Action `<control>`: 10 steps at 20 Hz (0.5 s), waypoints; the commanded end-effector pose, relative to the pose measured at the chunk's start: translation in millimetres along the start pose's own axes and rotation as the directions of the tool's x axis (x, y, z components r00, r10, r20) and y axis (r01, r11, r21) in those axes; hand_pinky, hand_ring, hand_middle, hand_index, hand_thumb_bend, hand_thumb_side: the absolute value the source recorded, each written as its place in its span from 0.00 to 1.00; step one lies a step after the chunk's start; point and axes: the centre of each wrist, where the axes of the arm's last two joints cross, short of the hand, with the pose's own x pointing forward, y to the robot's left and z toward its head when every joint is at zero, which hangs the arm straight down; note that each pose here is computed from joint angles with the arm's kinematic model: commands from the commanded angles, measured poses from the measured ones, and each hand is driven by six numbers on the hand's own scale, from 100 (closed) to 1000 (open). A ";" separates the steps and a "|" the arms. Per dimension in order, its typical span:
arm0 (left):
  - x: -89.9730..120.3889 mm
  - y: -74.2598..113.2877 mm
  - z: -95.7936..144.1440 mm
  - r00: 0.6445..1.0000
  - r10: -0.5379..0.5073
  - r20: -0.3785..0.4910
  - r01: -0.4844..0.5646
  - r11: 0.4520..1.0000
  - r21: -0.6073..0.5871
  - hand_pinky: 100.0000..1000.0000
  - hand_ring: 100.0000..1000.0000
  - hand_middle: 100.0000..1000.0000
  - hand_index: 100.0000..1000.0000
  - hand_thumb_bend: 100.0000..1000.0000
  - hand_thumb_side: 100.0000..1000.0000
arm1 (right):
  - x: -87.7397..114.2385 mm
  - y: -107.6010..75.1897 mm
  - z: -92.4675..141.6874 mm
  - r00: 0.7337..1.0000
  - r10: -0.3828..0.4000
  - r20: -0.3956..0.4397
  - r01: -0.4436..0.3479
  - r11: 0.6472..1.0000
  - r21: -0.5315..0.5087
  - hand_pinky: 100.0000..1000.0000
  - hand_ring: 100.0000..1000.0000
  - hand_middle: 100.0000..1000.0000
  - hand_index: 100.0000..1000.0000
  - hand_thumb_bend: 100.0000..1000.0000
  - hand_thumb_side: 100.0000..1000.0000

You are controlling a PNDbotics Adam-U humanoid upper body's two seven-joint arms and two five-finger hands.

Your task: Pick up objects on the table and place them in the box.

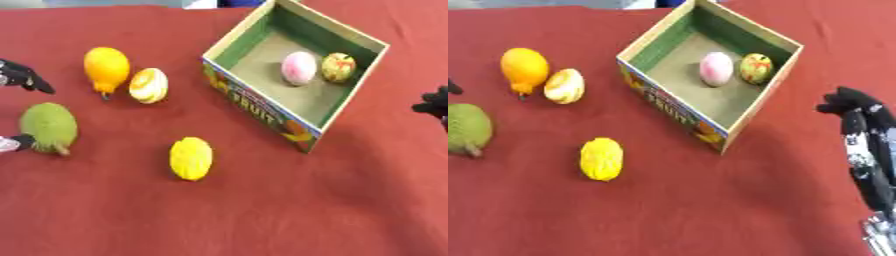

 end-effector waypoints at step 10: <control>-17.2 1.2 -4.1 0.997 0.056 -0.053 -0.058 0.998 -0.036 0.83 0.79 0.75 0.85 0.24 0.00 | 3.9 0.4 -4.3 1.000 -0.012 0.011 0.012 1.000 -0.007 0.83 0.67 0.67 0.81 0.00 0.71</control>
